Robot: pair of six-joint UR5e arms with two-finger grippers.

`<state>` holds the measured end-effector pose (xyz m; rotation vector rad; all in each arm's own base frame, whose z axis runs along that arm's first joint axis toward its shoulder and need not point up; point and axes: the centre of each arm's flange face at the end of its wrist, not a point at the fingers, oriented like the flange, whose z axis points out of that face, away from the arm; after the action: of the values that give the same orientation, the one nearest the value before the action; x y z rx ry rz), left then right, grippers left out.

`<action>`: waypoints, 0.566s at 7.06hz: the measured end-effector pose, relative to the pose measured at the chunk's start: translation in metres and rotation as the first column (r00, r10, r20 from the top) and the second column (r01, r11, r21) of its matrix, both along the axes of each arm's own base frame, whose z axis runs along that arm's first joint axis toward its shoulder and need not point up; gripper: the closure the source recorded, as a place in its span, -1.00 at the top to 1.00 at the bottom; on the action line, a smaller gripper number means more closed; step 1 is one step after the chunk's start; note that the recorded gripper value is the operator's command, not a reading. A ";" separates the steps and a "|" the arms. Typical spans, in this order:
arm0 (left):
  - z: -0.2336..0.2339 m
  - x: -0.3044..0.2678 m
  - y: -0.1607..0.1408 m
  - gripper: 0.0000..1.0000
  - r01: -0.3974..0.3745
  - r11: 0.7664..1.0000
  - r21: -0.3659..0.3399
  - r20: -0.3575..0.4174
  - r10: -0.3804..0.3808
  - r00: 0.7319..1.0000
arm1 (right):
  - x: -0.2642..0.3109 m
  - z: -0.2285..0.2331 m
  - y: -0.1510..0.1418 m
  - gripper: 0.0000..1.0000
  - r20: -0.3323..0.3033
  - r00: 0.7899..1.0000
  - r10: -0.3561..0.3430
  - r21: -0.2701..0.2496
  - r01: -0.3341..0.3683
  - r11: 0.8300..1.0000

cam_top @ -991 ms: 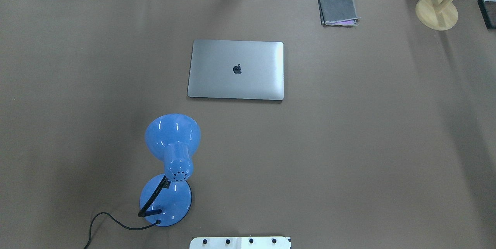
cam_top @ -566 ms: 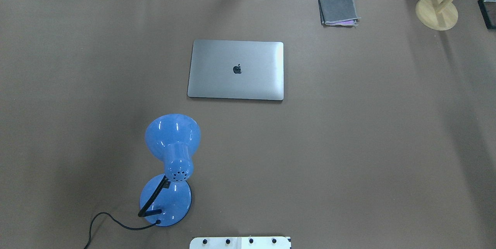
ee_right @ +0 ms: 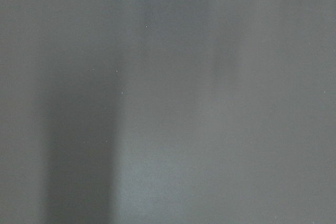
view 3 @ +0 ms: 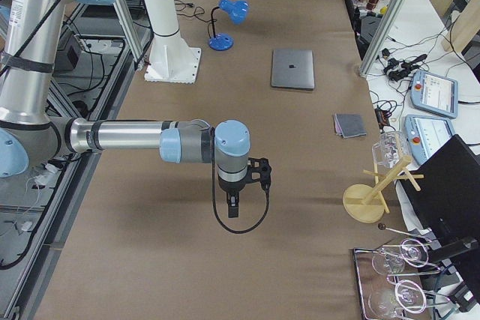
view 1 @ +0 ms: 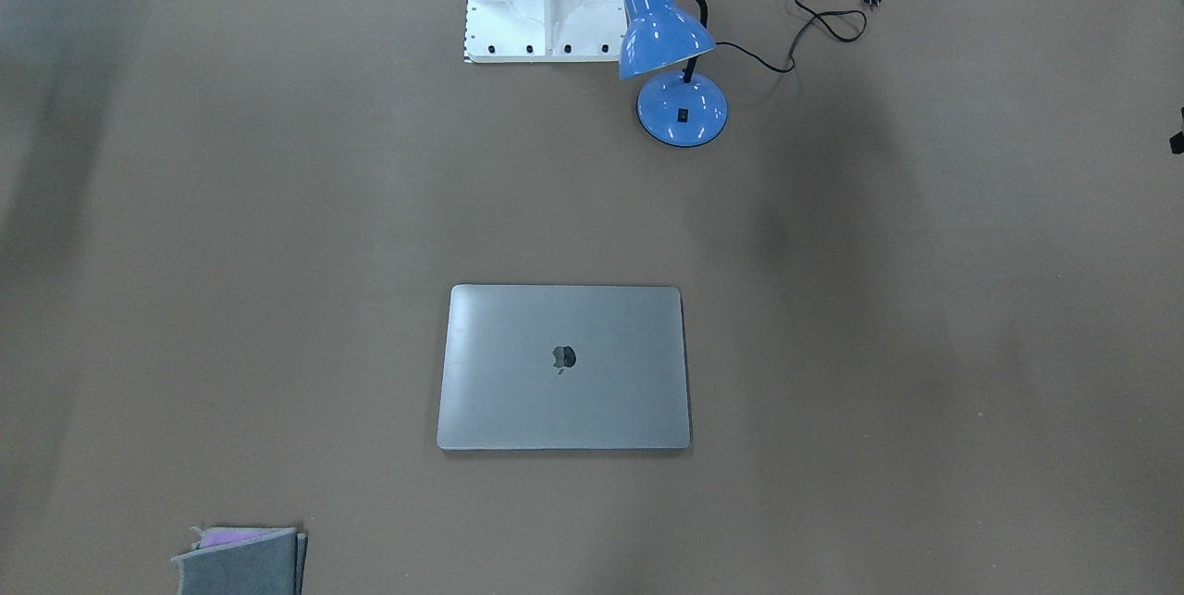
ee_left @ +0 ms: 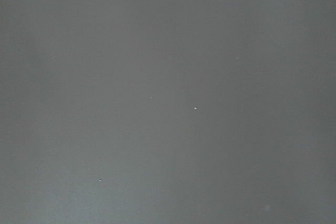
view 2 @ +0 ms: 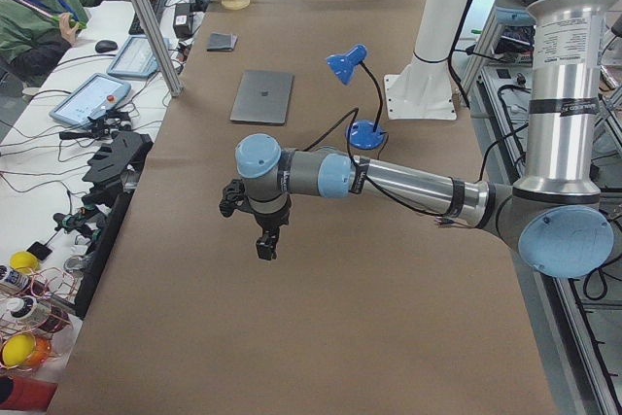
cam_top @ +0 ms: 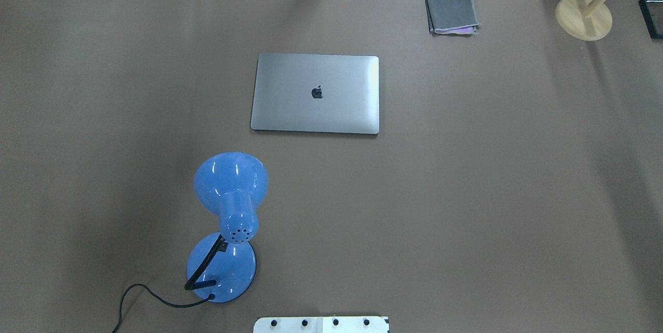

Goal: Close laptop

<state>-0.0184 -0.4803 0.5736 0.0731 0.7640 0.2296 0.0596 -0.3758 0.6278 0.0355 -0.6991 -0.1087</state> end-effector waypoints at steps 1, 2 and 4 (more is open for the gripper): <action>0.001 0.000 0.001 0.98 0.000 1.000 -0.001 0.000 0.000 1.000 | 0.000 0.000 0.000 1.00 0.000 1.000 0.000 0.000 0.000 1.000; 0.001 0.000 0.002 0.98 0.000 1.000 -0.002 -0.001 0.000 1.000 | 0.000 0.000 0.000 1.00 0.000 1.000 0.000 0.000 0.000 1.000; 0.001 0.000 0.004 0.98 -0.001 1.000 -0.002 -0.001 0.001 1.000 | 0.000 0.001 0.001 1.00 0.000 1.000 0.000 -0.002 0.000 1.000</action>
<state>-0.0185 -0.4762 0.5748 0.0714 0.7655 0.2294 0.0597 -0.3749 0.6286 0.0332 -0.6991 -0.1081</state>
